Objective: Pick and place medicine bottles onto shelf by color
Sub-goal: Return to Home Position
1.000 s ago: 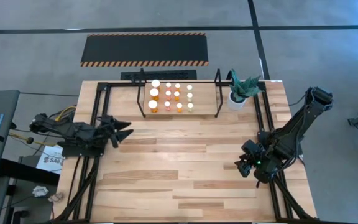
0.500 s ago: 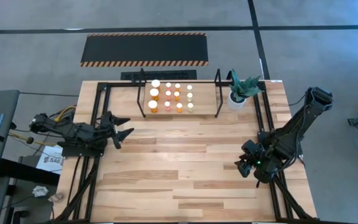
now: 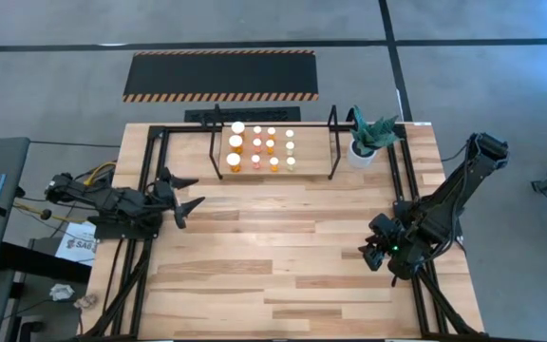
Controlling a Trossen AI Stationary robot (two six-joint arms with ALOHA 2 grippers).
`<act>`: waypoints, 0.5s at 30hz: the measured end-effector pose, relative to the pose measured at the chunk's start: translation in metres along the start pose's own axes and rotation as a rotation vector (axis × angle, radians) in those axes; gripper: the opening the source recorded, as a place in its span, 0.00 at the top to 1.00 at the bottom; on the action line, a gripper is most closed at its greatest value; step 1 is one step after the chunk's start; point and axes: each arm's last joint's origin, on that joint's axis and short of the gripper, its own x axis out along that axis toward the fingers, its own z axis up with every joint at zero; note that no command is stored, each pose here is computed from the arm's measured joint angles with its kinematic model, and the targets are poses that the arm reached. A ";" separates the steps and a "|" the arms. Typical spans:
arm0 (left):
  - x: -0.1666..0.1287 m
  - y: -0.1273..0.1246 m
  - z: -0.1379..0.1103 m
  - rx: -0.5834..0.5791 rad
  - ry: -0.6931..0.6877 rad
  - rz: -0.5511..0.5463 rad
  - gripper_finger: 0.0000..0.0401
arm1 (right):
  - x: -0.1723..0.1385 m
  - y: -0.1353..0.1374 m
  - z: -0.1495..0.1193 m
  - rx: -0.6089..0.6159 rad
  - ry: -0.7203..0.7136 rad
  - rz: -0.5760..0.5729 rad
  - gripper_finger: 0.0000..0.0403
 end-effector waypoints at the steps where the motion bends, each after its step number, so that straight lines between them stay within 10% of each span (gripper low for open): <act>1: 0.000 0.000 0.000 -0.005 0.001 -0.002 0.32 | 0.000 0.000 0.000 0.000 0.000 0.000 0.44; 15: 0.000 0.000 -0.001 -0.009 0.006 -0.003 0.32 | 0.000 0.000 0.000 0.000 0.000 0.000 0.44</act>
